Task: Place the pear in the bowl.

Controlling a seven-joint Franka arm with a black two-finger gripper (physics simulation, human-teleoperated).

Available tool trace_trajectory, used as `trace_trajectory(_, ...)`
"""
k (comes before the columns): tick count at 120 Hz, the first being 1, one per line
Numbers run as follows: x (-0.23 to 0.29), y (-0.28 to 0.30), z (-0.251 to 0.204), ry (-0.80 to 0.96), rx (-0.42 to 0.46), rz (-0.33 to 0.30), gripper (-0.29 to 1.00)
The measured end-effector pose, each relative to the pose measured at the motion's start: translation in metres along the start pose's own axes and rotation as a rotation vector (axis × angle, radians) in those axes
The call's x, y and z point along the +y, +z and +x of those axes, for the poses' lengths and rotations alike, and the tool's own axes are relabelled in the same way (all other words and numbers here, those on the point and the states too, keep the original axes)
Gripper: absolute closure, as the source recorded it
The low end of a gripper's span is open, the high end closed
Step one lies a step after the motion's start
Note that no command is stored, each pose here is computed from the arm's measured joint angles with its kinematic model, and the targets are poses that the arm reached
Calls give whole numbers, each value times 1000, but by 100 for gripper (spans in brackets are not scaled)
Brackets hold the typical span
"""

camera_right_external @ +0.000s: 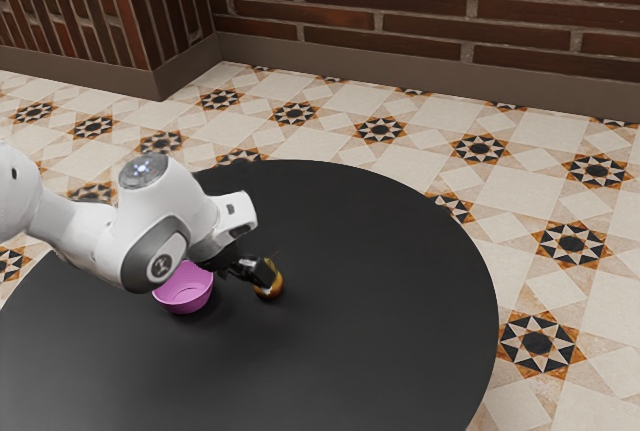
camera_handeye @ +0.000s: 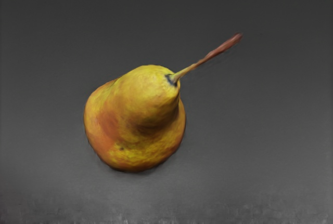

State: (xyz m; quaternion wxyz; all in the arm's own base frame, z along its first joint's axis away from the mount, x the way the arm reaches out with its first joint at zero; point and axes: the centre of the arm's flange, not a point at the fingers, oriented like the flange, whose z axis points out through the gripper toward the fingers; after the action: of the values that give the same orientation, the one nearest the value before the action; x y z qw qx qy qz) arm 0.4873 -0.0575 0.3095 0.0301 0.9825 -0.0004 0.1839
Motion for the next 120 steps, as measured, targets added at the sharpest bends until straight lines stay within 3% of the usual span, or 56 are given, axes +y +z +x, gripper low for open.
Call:
trace_trajectory(44, -12, 37, 12, -42, 89, -22, 0)
trace_trajectory(120, -26, 76, 29, -13, 89, -28, 0)
